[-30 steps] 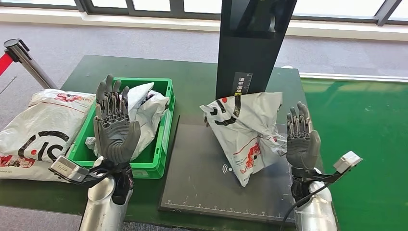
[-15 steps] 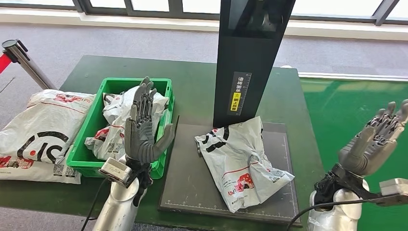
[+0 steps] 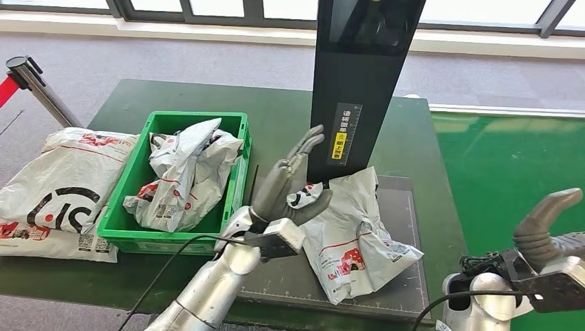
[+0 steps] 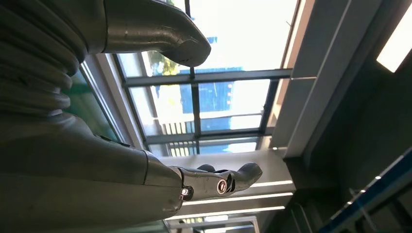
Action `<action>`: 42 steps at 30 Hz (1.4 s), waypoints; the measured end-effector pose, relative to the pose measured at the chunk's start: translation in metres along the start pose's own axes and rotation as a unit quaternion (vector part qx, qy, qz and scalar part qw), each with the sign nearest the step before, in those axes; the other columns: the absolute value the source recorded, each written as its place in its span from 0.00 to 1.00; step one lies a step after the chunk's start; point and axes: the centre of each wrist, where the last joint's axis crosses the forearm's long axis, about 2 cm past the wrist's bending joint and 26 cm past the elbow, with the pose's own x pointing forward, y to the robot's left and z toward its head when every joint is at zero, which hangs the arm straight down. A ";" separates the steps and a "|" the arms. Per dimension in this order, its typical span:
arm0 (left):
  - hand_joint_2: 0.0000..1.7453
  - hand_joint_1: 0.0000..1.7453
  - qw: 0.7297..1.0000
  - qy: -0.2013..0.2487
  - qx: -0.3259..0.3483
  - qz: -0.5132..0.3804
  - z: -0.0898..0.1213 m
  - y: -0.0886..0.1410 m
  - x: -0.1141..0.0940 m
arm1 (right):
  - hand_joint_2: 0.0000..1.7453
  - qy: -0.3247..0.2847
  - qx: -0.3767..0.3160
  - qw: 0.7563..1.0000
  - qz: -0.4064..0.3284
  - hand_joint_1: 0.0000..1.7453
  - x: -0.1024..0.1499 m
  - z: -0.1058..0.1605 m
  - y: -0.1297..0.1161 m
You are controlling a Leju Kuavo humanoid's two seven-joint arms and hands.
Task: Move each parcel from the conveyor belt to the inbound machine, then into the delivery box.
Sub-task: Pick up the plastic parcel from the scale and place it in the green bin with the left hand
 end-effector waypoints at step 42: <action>1.00 1.00 0.841 0.307 -0.355 -0.268 0.065 -0.081 -0.039 | 1.00 0.009 0.046 0.999 0.009 0.00 -0.004 0.017 0.023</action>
